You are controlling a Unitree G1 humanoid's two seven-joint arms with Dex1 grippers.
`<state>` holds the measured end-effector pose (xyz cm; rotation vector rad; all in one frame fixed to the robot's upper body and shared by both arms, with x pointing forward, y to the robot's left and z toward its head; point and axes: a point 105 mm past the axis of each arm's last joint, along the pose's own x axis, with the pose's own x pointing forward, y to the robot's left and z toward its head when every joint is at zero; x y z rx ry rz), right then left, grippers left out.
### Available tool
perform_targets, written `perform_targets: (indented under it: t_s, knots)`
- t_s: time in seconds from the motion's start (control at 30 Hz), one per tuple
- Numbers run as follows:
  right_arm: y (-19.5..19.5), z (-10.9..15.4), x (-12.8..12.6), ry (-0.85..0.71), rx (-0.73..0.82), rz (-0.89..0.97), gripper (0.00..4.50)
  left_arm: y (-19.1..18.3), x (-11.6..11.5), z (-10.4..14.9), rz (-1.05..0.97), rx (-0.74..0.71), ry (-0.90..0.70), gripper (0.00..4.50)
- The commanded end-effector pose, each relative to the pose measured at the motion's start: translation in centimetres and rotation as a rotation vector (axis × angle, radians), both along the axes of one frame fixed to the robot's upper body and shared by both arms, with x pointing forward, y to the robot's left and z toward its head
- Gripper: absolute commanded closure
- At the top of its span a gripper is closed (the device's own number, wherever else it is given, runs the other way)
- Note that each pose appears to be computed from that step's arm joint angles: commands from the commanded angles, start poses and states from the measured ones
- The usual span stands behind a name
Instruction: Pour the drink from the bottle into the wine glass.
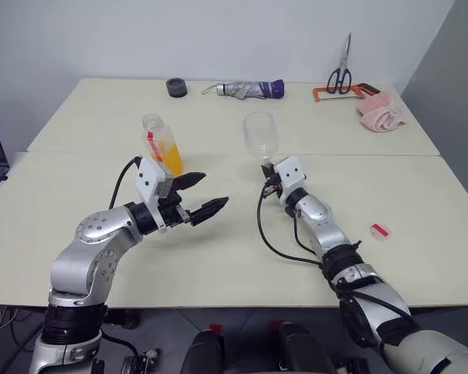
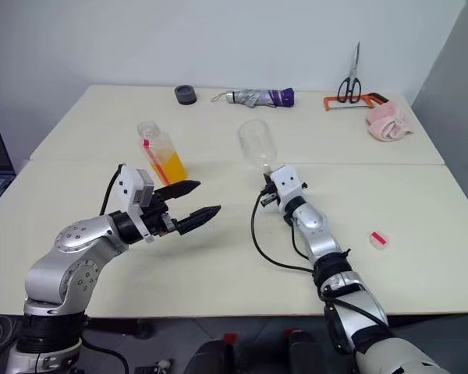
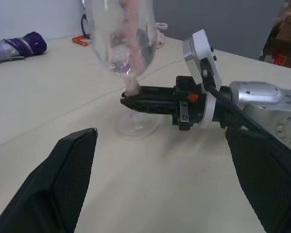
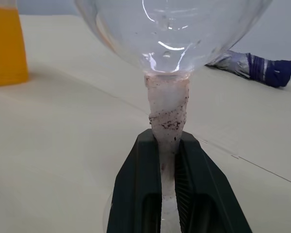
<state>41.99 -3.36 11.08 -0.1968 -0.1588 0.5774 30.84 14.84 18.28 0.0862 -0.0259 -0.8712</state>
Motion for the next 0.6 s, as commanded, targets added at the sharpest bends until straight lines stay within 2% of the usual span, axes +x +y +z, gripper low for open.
perform_targets:
  t_s: [0.03,0.27,0.47,0.6]
  knots:
    - [0.1,-0.9,-0.2,0.017,-0.001,0.015,4.41,0.5,-0.2,2.4,0.013,-0.001,-0.073,0.00]
    - [-0.4,-2.9,-1.1,0.039,-0.059,0.043,4.41,0.4,-0.3,2.8,0.010,0.003,-0.079,0.00]
    - [0.7,-4.4,-1.8,0.093,-0.111,0.095,4.41,0.9,-0.2,2.7,0.012,0.012,-0.076,0.00]
    - [2.3,-2.8,-1.9,0.061,-0.022,0.130,4.41,1.3,-0.2,2.7,0.020,0.019,-0.080,0.00]
